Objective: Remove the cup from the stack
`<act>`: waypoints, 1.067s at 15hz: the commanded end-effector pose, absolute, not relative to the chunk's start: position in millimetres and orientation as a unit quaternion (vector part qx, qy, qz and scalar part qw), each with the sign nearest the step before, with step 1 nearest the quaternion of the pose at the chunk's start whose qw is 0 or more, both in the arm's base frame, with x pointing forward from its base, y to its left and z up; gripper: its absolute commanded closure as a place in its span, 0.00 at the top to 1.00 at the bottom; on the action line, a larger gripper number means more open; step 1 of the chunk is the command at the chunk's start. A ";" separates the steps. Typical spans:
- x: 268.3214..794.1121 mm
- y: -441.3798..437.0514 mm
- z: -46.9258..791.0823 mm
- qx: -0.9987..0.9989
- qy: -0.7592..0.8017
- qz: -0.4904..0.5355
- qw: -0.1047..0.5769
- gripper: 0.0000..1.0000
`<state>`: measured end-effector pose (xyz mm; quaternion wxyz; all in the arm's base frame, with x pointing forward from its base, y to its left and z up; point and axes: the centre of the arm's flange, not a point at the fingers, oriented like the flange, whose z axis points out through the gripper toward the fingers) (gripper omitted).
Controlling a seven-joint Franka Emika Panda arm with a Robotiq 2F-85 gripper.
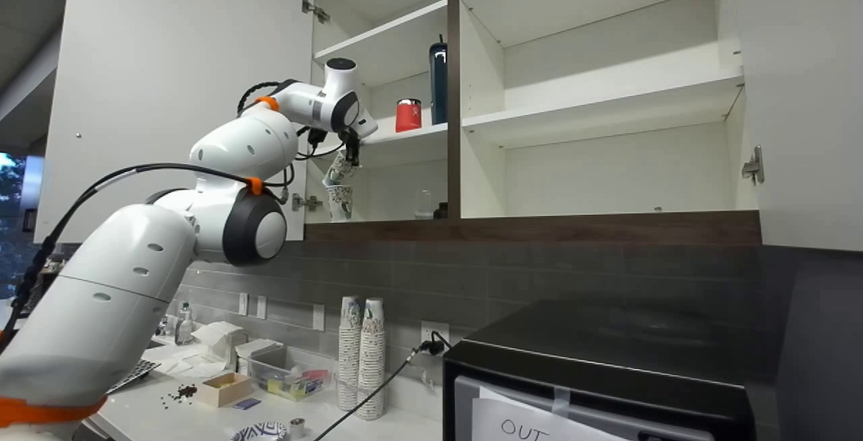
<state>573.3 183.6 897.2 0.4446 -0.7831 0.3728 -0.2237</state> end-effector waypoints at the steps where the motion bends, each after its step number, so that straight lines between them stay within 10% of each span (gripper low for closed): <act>1: 573.2 154.7 880.2 -0.763 0.398 -0.221 0.460 0.01; 16: 583.5 131.4 848.2 -0.755 0.432 -0.156 0.468 0.01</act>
